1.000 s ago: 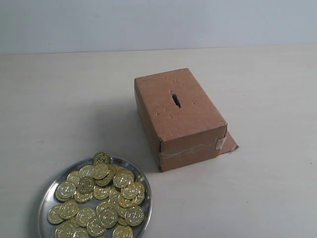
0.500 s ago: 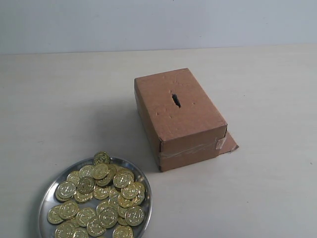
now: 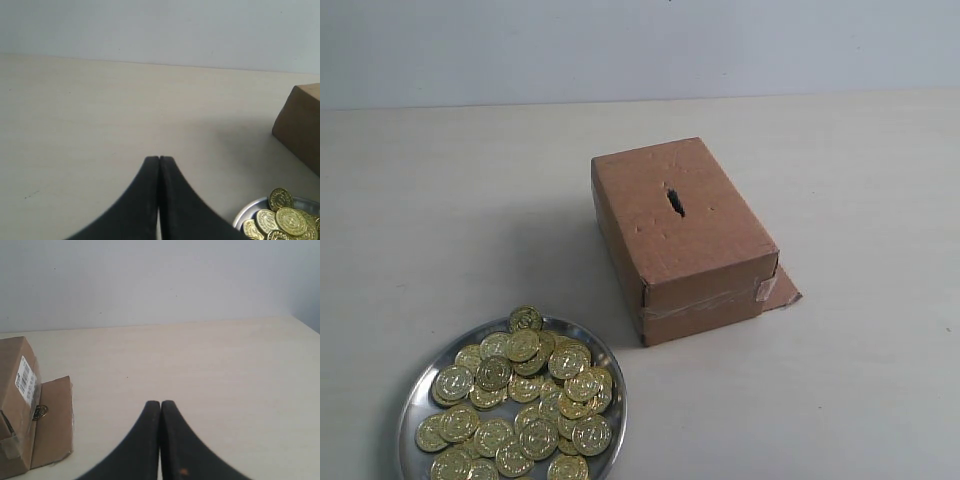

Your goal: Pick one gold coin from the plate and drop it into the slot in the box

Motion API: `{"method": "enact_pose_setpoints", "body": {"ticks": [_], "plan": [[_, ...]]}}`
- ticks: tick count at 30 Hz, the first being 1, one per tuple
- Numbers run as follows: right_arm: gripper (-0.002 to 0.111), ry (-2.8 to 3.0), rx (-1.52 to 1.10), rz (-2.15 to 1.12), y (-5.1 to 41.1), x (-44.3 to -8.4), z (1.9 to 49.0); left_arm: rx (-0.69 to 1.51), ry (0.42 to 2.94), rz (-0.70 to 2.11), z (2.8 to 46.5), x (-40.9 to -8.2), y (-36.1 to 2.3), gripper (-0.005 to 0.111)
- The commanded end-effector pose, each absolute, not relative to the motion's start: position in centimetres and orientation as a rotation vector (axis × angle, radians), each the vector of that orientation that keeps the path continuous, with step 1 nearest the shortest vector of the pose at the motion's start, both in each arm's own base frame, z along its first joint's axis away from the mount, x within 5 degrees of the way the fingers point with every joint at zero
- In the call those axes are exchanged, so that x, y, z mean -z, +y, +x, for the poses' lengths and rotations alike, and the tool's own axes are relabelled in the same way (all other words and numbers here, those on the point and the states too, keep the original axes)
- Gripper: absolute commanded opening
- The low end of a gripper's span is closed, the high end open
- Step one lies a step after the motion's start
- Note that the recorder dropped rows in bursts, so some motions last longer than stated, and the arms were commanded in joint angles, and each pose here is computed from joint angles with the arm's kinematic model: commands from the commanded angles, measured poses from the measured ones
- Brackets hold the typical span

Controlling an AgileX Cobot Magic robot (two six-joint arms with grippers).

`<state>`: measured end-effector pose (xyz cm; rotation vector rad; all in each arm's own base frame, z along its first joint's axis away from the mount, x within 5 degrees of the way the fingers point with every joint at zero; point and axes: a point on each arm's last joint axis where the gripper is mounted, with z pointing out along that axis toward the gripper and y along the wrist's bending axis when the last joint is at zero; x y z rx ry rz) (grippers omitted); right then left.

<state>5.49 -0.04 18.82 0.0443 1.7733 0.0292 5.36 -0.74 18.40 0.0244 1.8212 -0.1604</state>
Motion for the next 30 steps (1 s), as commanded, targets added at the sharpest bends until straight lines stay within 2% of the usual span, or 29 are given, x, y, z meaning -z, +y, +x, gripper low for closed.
{"method": "enact_pose_setpoints", "body": {"ticks": [1,30], "plan": [[0.0,1.758,-0.026,0.05,-0.06,-18.83,5.49,0.158,1.827,0.034,5.3,-18.24,-0.77,0.0],[0.0,1.746,-0.028,0.05,-0.06,-18.94,5.51,0.159,1.841,0.049,5.26,-18.12,-0.85,0.0]]}}
